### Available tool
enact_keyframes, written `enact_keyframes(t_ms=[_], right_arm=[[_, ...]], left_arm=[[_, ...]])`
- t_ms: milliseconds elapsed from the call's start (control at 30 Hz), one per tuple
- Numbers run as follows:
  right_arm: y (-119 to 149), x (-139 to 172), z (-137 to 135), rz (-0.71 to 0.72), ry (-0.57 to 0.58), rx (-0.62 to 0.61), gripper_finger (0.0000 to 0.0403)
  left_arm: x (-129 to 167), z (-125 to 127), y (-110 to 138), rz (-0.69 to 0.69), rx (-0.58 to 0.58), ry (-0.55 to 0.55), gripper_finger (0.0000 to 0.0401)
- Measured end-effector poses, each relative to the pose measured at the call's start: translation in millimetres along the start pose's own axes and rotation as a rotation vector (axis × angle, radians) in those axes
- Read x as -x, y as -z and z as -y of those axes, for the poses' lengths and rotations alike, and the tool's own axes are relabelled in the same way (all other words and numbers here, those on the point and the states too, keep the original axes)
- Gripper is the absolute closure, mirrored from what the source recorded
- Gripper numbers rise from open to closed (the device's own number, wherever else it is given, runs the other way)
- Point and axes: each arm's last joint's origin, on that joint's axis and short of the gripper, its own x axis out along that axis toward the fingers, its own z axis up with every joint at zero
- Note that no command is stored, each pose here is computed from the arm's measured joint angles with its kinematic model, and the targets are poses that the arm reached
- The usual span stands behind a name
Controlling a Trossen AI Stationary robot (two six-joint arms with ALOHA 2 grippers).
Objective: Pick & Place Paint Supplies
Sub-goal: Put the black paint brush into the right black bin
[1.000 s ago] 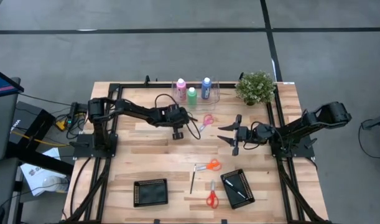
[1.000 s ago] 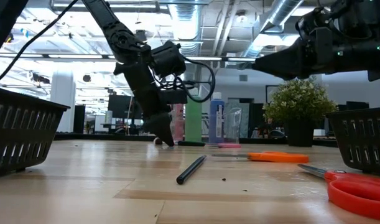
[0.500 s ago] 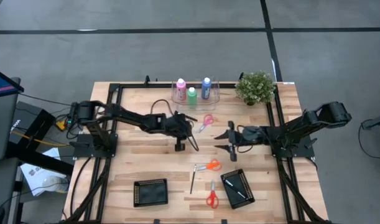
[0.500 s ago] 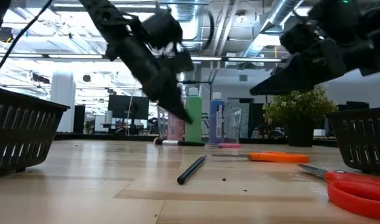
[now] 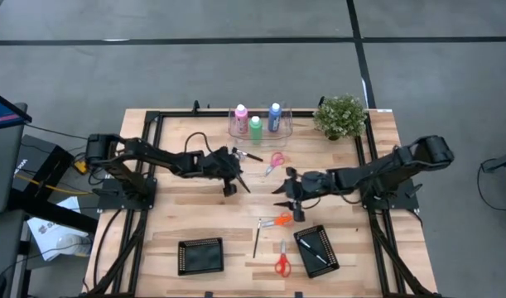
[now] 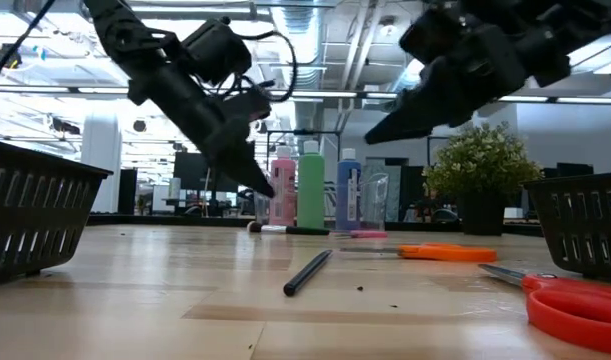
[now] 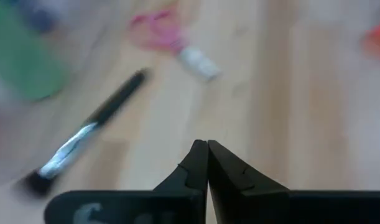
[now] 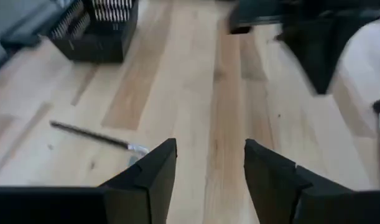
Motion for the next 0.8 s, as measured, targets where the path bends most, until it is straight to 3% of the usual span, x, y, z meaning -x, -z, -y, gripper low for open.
enact_keyframes(t_ms=[200, 433, 800], right_arm=[[-6.2, -30.5, 0.0, -0.046, 0.006, 0.021, 0.025], [-9.0, -48.2, -0.7, -0.067, 0.007, 0.018, 0.0271], [-10.1, -43.0, -7.8, -0.087, -0.009, 0.03, 0.0286]], left_arm=[[-3.8, -6.1, -4.8, 0.043, -0.18, -0.153, 0.0396], [-22.0, -18.5, -5.9, 0.003, -0.181, -0.208, 0.04], [-68.7, -21.2, -19.4, -0.1, -0.215, -0.272, 0.0401]])
